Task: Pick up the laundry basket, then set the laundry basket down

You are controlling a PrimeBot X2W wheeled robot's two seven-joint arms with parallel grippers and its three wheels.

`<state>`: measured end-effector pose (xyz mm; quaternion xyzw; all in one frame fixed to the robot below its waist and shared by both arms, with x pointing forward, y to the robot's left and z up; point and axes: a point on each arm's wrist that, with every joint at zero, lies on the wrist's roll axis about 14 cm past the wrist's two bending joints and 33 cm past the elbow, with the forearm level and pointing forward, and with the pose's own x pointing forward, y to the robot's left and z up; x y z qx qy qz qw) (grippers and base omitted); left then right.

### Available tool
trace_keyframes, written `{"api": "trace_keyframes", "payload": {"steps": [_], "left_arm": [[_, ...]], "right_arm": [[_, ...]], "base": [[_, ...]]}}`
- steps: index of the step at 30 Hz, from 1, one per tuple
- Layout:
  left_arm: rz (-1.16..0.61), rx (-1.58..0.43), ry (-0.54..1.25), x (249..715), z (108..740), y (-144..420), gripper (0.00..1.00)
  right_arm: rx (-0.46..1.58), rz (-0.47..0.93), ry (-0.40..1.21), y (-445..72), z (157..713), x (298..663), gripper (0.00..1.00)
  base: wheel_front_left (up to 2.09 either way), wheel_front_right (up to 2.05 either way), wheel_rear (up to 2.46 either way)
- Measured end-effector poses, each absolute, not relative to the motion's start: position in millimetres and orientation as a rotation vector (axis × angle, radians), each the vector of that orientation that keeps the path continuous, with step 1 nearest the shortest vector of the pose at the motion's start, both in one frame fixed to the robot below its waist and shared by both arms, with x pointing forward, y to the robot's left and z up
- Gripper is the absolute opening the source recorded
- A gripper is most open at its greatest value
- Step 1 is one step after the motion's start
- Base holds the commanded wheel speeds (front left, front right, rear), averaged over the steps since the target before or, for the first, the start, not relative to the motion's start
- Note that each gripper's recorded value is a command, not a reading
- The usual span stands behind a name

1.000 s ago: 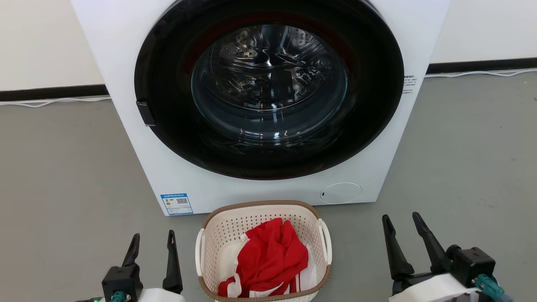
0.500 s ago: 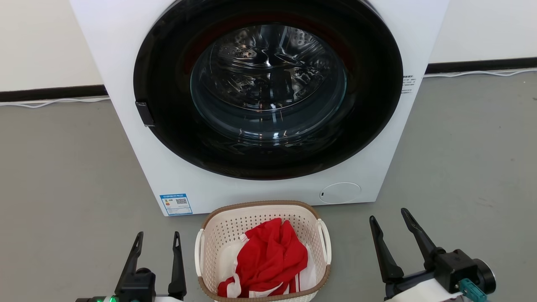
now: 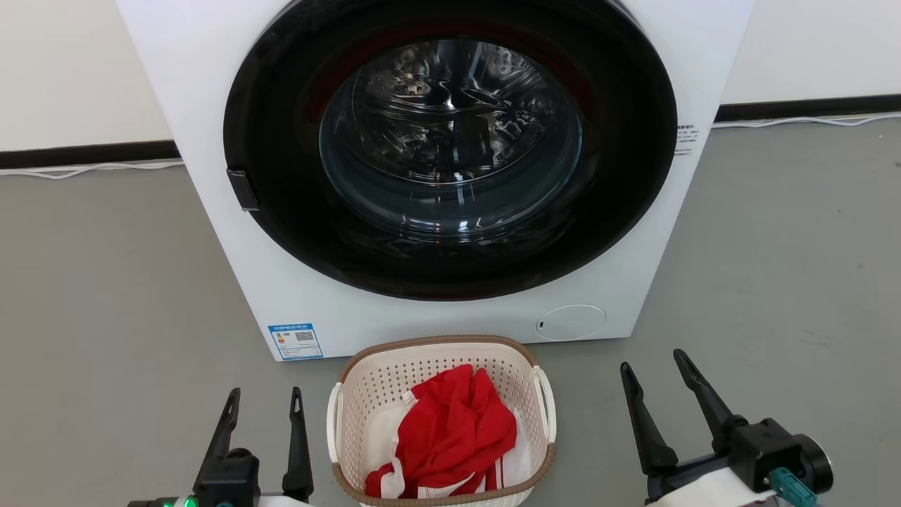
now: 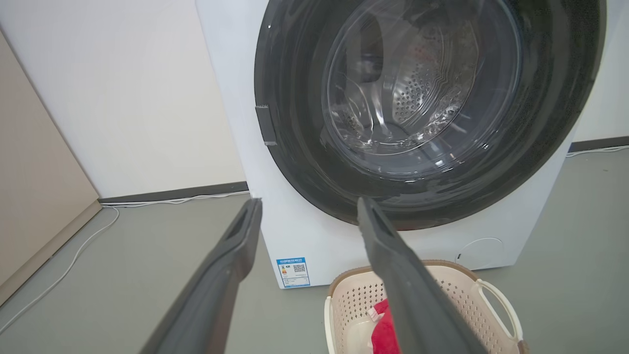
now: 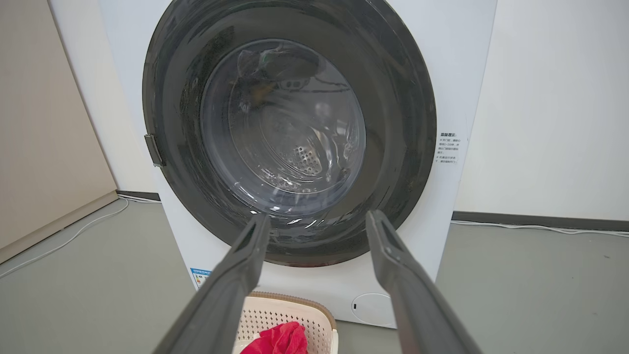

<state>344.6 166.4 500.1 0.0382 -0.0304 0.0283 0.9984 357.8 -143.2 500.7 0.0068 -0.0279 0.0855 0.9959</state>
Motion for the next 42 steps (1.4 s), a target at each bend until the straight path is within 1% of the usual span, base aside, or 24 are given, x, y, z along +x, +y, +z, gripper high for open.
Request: {"api": "trace_keyframes", "payload": {"steps": [10, 16, 23, 31, 32, 38, 42], "left_arm": [[0.059, 0.068, -0.048, 346.2, 496.2, 167.0, 1.00], [0.056, 0.057, -0.006, 352.8, 483.4, 165.7, 1.00], [0.036, 0.038, 0.005, 388.7, 475.8, 157.9, 1.00], [0.034, 0.020, 0.070, 439.3, 442.6, 153.0, 1.00], [0.034, 0.020, 0.070, 439.3, 442.6, 153.0, 1.00], [0.014, -0.003, 0.160, 472.9, 398.5, 145.7, 1.00], [0.016, -0.025, 0.227, 490.0, 365.5, 145.4, 1.00]], "right_arm": [[0.019, 0.170, -0.042, -143.5, 496.4, 359.1, 1.00], [0.041, 0.155, 0.003, -147.5, 481.8, 367.7, 1.00], [0.042, 0.124, 0.035, -158.3, 468.6, 404.8, 1.00], [0.042, 0.099, 0.103, -166.1, 433.3, 456.3, 1.00], [0.042, 0.099, 0.103, -166.1, 433.3, 456.3, 1.00], [0.057, 0.104, 0.196, -161.2, 384.7, 490.2, 1.00], [0.067, 0.114, 0.259, -155.2, 349.5, 506.7, 1.00]], "base": [[0.00, 0.00, 0.00], [0.00, 0.00, 0.00], [0.00, 0.00, 0.00], [0.00, 0.00, 0.00], [0.00, 0.00, 0.00], [0.00, 0.00, 0.00], [0.00, 0.00, 0.00]]}}
